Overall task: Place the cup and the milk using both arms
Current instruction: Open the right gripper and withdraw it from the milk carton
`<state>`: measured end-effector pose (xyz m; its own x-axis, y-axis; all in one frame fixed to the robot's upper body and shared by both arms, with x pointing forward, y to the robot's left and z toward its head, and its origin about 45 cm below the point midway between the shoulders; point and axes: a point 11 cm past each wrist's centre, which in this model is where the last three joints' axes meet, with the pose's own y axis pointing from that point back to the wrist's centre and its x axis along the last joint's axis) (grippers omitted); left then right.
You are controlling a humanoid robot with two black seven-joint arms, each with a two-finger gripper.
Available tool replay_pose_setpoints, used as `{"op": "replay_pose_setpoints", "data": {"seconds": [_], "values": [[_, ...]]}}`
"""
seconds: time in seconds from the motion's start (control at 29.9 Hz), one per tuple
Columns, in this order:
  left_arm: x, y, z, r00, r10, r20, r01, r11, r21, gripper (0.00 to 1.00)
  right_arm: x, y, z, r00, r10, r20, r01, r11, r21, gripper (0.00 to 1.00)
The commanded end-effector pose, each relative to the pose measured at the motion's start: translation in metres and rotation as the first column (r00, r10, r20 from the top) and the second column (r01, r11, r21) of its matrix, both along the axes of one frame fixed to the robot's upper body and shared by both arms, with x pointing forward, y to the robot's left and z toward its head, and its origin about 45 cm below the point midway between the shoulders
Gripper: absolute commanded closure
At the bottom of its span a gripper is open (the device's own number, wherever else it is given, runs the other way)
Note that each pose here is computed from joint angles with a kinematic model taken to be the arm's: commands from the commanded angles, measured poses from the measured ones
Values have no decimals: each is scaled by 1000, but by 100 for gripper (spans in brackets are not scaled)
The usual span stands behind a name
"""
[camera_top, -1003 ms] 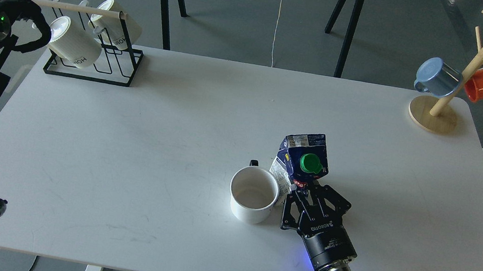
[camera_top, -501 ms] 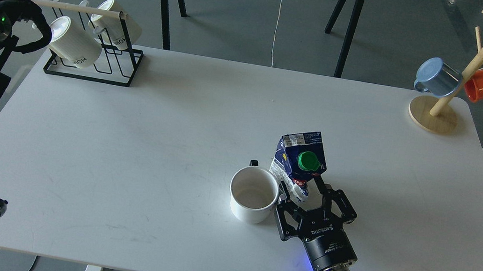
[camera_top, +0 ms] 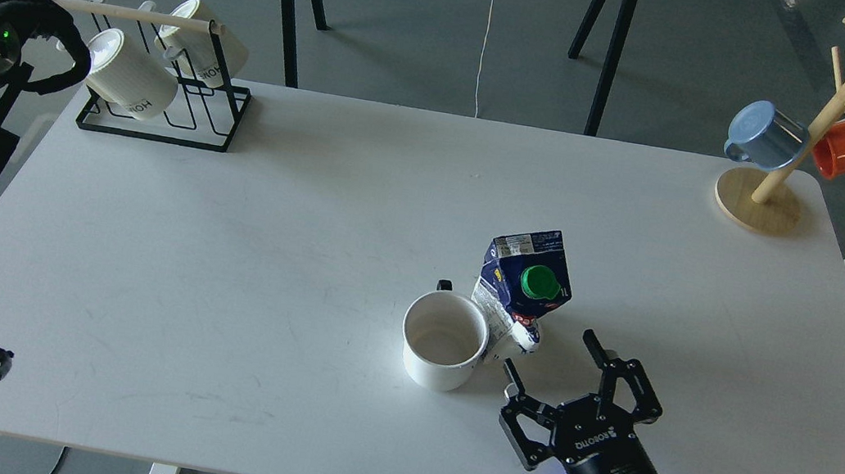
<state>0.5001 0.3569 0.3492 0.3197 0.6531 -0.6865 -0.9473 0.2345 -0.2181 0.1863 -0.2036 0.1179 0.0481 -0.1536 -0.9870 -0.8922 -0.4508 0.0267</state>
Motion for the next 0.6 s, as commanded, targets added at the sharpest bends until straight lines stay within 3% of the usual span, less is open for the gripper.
{"op": "replay_pose_setpoints", "data": {"seconds": [0.0,0.13,0.27,0.4,0.57], "values": [[0,-1,-3,1000,-3,-4,3,1000,-5,1,-1,-30,22,998,27,57,-22,996,-85,2],[-1,-2,-9,1000,-5,-14,5,1000,-23,1,17,-75,51,989,-3,148,32,980,-194,2],[-5,-3,-25,999,-11,-36,9,999,-43,1,53,-126,95,943,-118,311,200,949,-244,1],[-8,-3,-34,999,-9,-50,4,996,-87,1,108,-169,158,855,-134,502,320,897,-304,1],[-7,-9,-37,998,-24,-54,15,987,-162,1,164,-200,213,795,-87,601,390,832,-395,1]]}}
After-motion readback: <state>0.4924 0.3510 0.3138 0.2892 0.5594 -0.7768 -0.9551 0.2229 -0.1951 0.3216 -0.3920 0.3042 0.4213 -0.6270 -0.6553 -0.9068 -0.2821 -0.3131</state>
